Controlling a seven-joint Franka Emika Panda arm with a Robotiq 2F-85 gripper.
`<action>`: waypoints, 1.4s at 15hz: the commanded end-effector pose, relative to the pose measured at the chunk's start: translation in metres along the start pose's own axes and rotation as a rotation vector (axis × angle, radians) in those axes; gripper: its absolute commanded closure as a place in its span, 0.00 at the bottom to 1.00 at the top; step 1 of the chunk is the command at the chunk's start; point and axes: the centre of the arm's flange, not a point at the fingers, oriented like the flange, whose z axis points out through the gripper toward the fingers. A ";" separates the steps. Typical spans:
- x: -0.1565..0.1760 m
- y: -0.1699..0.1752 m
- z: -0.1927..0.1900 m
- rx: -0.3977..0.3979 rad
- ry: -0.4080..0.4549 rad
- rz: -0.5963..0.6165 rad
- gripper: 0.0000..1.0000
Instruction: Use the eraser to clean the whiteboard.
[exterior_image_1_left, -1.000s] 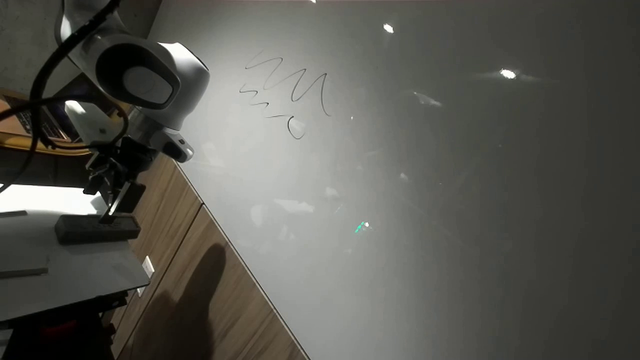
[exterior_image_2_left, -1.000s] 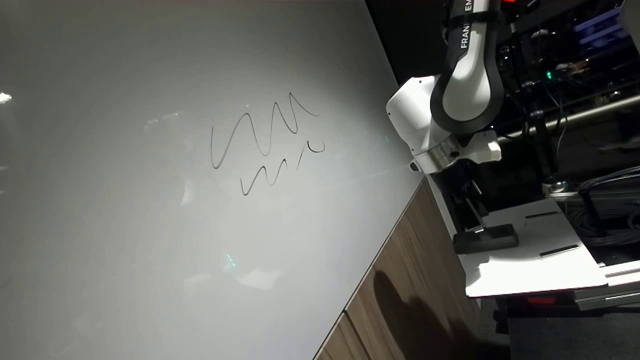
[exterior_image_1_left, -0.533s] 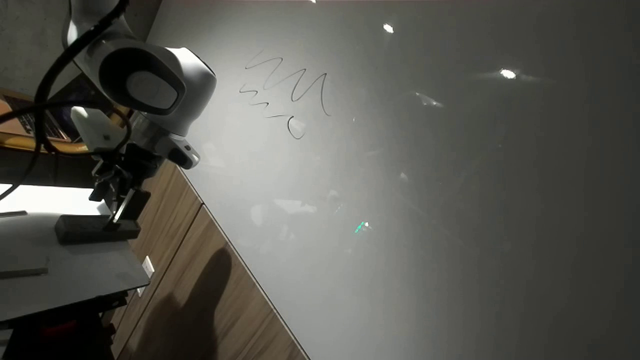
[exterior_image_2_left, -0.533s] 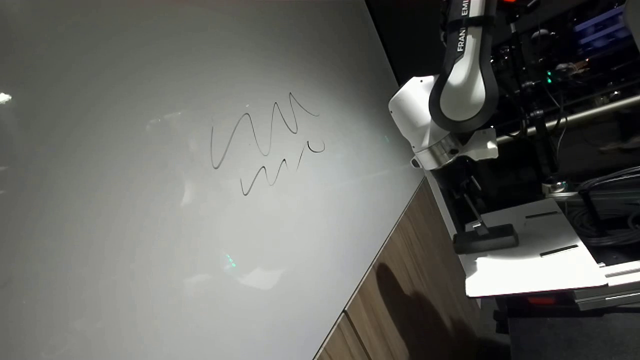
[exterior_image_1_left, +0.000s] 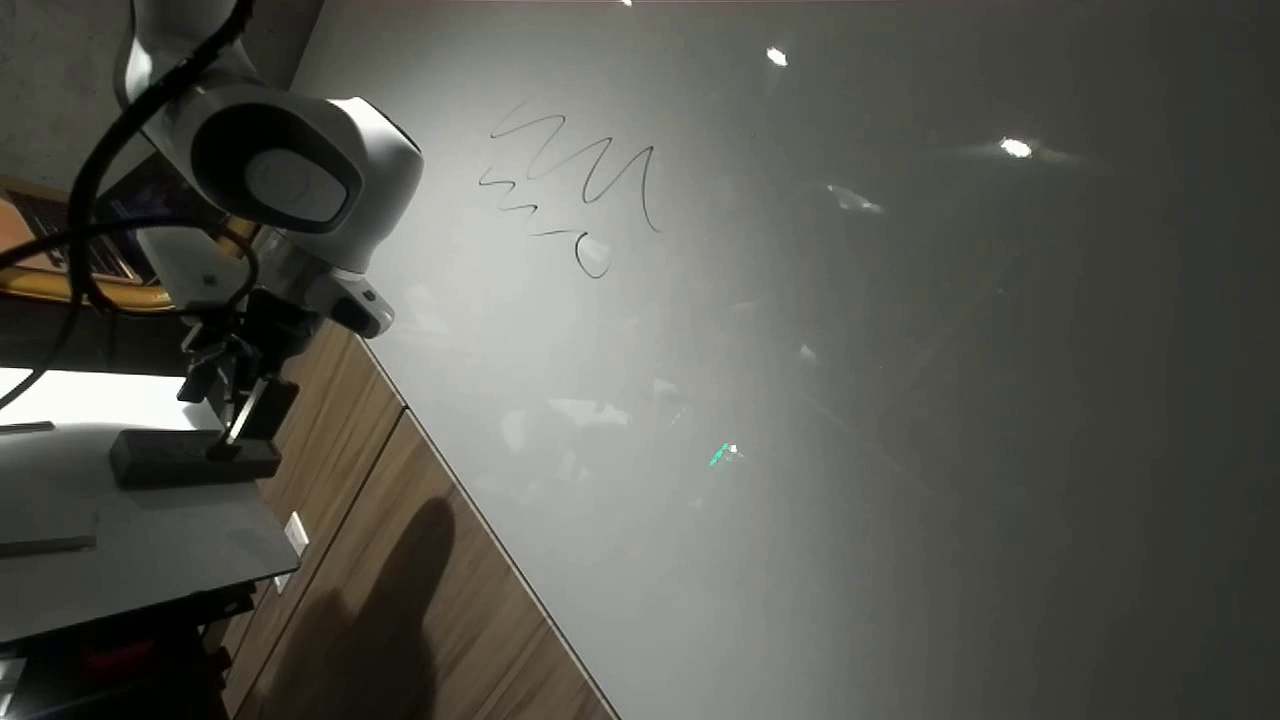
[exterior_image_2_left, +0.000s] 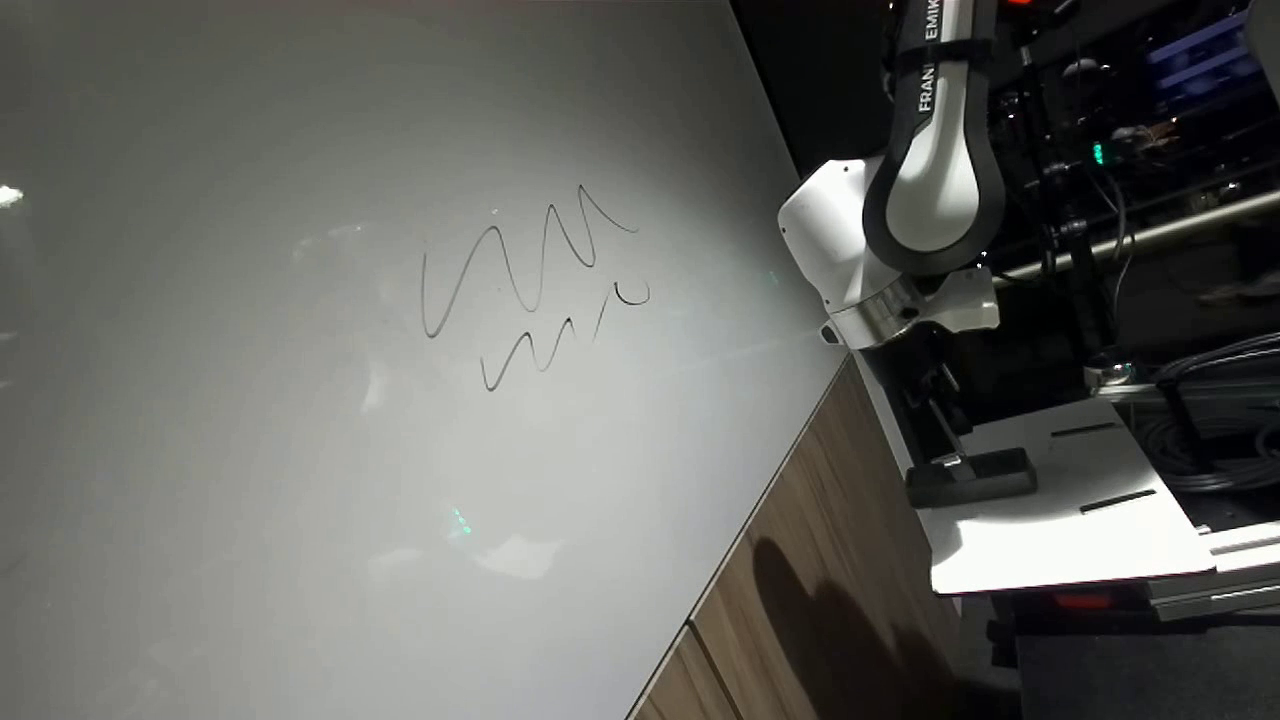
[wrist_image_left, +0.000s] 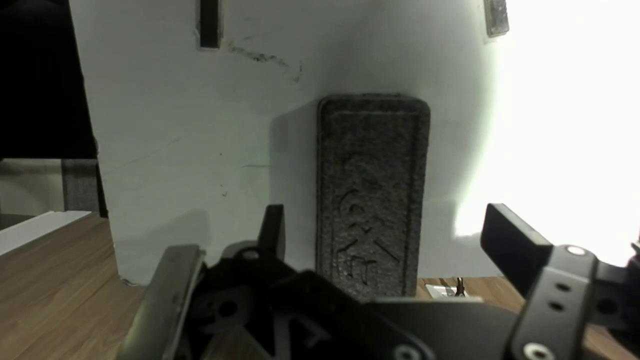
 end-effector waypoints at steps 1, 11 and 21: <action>-0.024 0.001 0.019 0.009 0.019 0.004 0.00; -0.020 -0.011 0.009 -0.004 0.034 -0.013 0.58; -0.002 -0.030 -0.094 -0.047 0.162 -0.052 0.73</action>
